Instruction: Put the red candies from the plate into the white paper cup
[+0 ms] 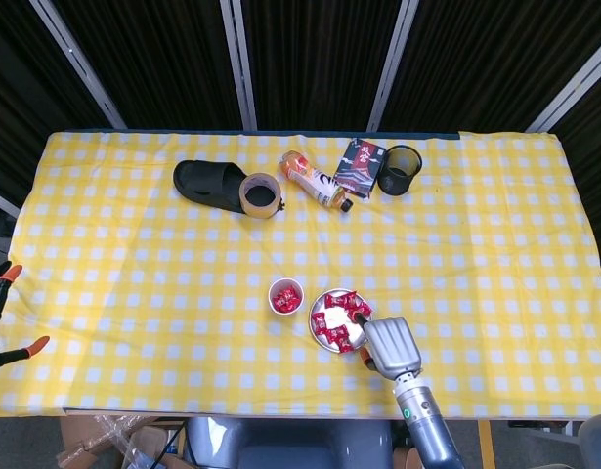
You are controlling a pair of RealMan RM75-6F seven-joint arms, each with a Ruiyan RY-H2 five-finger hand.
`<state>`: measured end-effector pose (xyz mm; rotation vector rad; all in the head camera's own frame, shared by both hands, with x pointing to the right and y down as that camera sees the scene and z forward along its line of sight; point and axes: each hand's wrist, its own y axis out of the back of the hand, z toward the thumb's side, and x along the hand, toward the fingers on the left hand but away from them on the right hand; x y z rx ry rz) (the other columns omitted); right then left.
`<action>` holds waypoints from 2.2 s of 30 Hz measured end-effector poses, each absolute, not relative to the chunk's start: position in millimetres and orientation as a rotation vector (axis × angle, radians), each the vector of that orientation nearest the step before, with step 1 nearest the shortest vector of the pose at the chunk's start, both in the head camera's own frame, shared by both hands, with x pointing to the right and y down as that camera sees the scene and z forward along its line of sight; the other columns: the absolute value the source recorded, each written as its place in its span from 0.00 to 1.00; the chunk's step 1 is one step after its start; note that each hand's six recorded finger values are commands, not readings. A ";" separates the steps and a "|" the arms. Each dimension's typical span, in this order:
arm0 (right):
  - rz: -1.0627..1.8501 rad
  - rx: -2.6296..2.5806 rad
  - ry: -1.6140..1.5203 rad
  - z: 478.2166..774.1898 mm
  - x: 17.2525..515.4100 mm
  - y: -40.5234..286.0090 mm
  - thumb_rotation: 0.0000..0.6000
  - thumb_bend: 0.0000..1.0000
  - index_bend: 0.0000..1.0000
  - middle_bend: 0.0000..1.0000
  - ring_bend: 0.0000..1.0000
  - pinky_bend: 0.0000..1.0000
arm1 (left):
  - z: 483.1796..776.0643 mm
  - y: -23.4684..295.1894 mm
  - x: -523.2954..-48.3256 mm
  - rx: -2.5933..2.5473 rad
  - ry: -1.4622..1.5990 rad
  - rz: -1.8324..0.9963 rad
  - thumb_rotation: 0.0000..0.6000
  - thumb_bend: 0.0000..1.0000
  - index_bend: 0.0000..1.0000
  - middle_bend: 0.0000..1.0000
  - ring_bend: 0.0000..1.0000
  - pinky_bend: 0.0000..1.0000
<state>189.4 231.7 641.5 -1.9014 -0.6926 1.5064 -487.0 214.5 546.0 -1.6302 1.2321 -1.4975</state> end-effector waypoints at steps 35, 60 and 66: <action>1.633 -1.862 -0.671 679.8 221.2 229.2 1.00 0.31 0.38 0.79 0.94 0.84 | 546.9 214.8 -486.7 -1.606 1.224 -1.506 1.00 0.05 0.00 0.00 0.00 0.00; 1.665 -1.875 -0.666 692.6 227.8 232.4 1.00 0.40 0.47 0.79 0.94 0.84 | 547.0 214.8 -486.5 -1.605 1.225 -1.505 1.00 0.05 0.00 0.00 0.00 0.00; 1.671 -1.875 -0.666 693.6 230.5 232.7 1.00 0.41 0.47 0.79 0.94 0.84 | 546.9 214.9 -486.3 -1.604 1.224 -1.504 1.00 0.05 0.00 0.00 0.00 0.00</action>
